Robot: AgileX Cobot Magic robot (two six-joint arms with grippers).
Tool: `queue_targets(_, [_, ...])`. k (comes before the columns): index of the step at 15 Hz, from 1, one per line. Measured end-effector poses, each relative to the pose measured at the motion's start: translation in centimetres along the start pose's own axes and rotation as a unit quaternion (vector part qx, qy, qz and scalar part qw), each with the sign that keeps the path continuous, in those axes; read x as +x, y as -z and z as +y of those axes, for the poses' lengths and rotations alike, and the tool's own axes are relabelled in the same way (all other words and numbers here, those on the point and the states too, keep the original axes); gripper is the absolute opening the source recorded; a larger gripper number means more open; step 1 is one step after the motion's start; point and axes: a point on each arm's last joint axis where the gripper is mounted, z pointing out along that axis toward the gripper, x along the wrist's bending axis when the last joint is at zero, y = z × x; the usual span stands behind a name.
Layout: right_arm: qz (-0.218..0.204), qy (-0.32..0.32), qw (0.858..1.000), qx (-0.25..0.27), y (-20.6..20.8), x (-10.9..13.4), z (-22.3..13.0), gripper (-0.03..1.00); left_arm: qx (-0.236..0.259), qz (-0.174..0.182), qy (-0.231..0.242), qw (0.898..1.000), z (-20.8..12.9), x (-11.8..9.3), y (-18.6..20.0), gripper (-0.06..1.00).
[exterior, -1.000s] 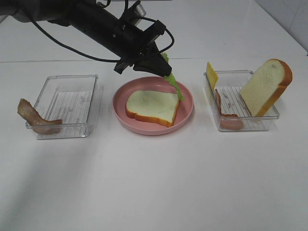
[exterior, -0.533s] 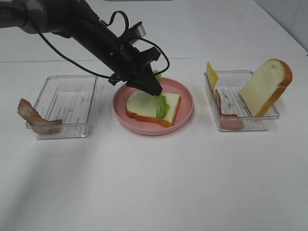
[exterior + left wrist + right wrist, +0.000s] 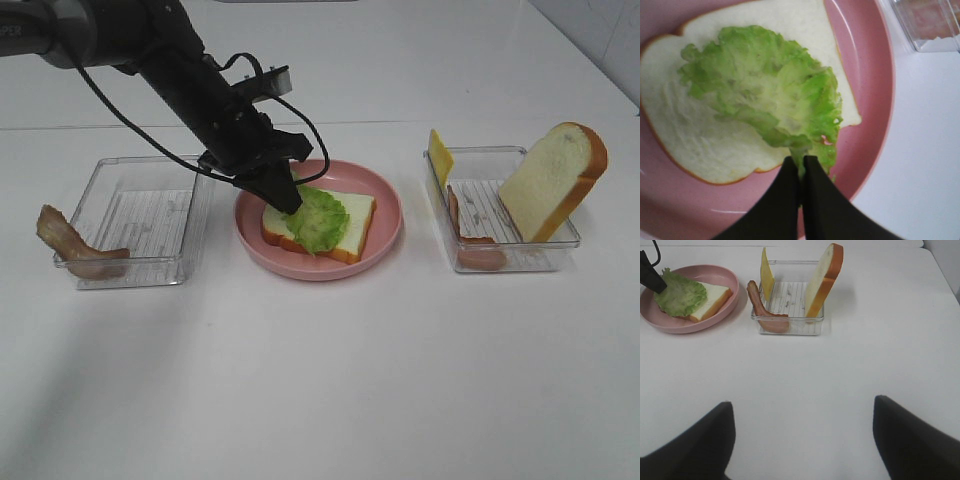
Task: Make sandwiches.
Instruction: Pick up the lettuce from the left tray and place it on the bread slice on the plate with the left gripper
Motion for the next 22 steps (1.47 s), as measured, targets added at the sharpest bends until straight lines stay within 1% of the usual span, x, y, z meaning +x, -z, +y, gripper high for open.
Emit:
queue_targets(2, [0.000,0.000,1.000,0.000,0.0,0.0,0.0,0.73,-0.020,0.024,-0.010,0.999,0.4,0.2,0.4,0.01])
queue_targets(4, [0.000,0.000,1.000,0.000,0.0,0.0,0.0,0.73,-0.043,0.038,-0.014,0.998,0.9,0.4,0.6,0.02])
queue_targets(7, [0.000,0.000,1.000,0.000,0.0,0.0,0.0,0.73,-0.051,0.041,-0.005,0.998,1.0,0.4,0.6,0.07])
queue_targets(9, [0.000,0.000,1.000,0.000,0.0,0.0,0.0,0.73,-0.040,0.033,0.032,0.998,0.8,0.3,0.5,0.09])
queue_targets(10, [0.000,0.000,1.000,0.000,0.0,0.0,0.0,0.73,-0.037,0.030,0.041,0.998,0.7,0.2,0.5,0.10])
queue_targets(11, [0.000,0.000,1.000,0.000,0.0,0.0,0.0,0.73,-0.027,0.025,0.065,0.997,0.5,0.2,0.5,0.12])
queue_targets(12, [0.000,0.000,1.000,0.000,0.0,0.0,0.0,0.73,-0.024,0.023,0.076,0.997,0.5,0.1,0.5,0.12])
queue_targets(13, [0.000,0.000,1.000,0.000,0.0,0.0,0.0,0.73,-0.019,0.020,0.104,0.994,0.4,0.1,0.5,0.15])
queue_targets(14, [0.000,0.000,1.000,0.000,0.0,0.0,0.0,0.73,-0.018,0.017,0.118,0.993,0.4,0.0,0.5,0.19])
queue_targets(15, [0.000,0.000,1.000,0.000,0.0,0.0,0.0,0.73,-0.018,0.017,0.121,0.992,0.3,0.0,0.5,0.24])
queue_targets(16, [0.000,0.000,1.000,0.000,0.0,0.0,0.0,0.73,-0.017,0.015,0.124,0.992,0.3,0.0,0.5,0.34])
queue_targets(18, [0.000,0.000,1.000,0.000,0.0,0.0,0.0,0.73,-0.018,0.004,0.130,0.991,0.4,-0.2,0.5,0.57])
queue_targets(19, [0.000,0.000,1.000,0.000,0.0,0.0,0.0,0.73,-0.020,0.002,0.130,0.991,0.4,-0.4,0.7,0.65])
queue_targets(20, [0.000,0.000,1.000,0.000,0.0,0.0,0.0,0.73,-0.022,0.002,0.127,0.992,0.5,-0.5,0.9,0.69])
queue_targets(21, [0.000,0.000,1.000,0.000,0.0,0.0,0.0,0.73,-0.027,0.004,0.122,0.992,0.6,-0.8,1.4,0.71])
queue_targets(22, [0.000,0.000,1.000,0.000,0.0,0.0,0.0,0.73,-0.031,0.014,0.112,0.993,0.8,-1.0,2.2,0.71])
